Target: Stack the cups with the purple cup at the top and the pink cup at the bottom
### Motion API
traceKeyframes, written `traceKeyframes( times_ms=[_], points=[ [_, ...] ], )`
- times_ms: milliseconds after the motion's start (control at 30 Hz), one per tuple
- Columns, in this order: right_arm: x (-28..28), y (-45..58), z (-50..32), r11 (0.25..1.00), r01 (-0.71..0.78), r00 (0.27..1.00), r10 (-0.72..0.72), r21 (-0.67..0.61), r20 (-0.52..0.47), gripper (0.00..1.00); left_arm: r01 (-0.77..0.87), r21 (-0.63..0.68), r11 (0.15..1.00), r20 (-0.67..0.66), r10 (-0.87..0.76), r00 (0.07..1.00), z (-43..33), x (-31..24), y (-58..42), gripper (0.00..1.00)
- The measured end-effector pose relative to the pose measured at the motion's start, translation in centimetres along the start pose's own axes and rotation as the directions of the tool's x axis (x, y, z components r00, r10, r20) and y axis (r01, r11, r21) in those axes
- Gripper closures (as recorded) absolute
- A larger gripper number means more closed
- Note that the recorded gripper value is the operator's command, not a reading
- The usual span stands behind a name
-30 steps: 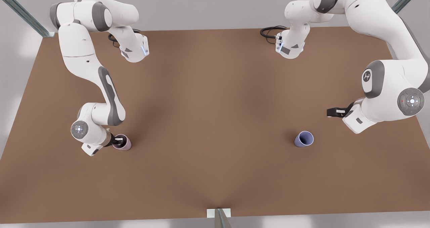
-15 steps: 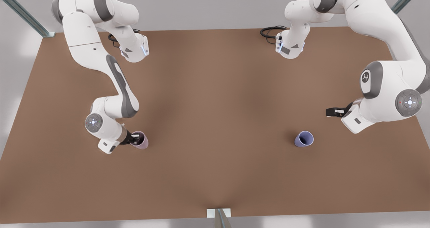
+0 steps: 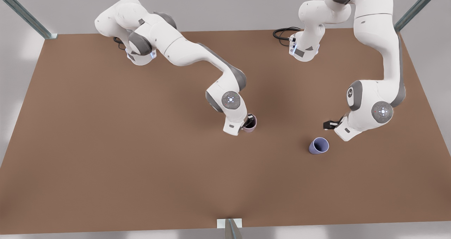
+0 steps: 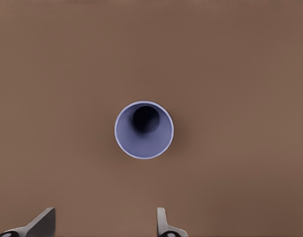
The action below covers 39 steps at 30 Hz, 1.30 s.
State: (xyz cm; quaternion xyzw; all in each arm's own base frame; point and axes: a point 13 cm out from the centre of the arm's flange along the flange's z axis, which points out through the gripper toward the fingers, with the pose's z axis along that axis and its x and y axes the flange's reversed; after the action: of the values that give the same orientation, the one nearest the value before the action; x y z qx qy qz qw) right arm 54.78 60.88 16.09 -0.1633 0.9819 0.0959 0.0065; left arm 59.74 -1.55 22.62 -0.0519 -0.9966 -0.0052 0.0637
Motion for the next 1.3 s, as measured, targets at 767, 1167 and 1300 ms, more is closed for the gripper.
traceKeyframes(
  times_ms=[767,1167,1300],
  points=[
    [0.7,-0.8,5.4,0.882,-0.468,0.884,0.468,0.06,0.016,0.44,0.011,-0.009,1.0,0.101,-0.01,0.995,12.4,-5.0,1.1,0.19],
    [-0.9,-10.7,-8.9,0.775,-0.629,0.777,0.63,0.053,0.01,0.06,0.023,-0.011,1.0,0.093,-0.022,0.995,12.2,-4.8,1.2,0.79],
    [2.5,-32.1,-23.1,0.633,-0.774,0.633,0.774,0.02,0.004,0.0,0.017,-0.009,1.0,0.117,-0.016,0.993,9.5,-5.4,0.6,0.79]
  ],
)
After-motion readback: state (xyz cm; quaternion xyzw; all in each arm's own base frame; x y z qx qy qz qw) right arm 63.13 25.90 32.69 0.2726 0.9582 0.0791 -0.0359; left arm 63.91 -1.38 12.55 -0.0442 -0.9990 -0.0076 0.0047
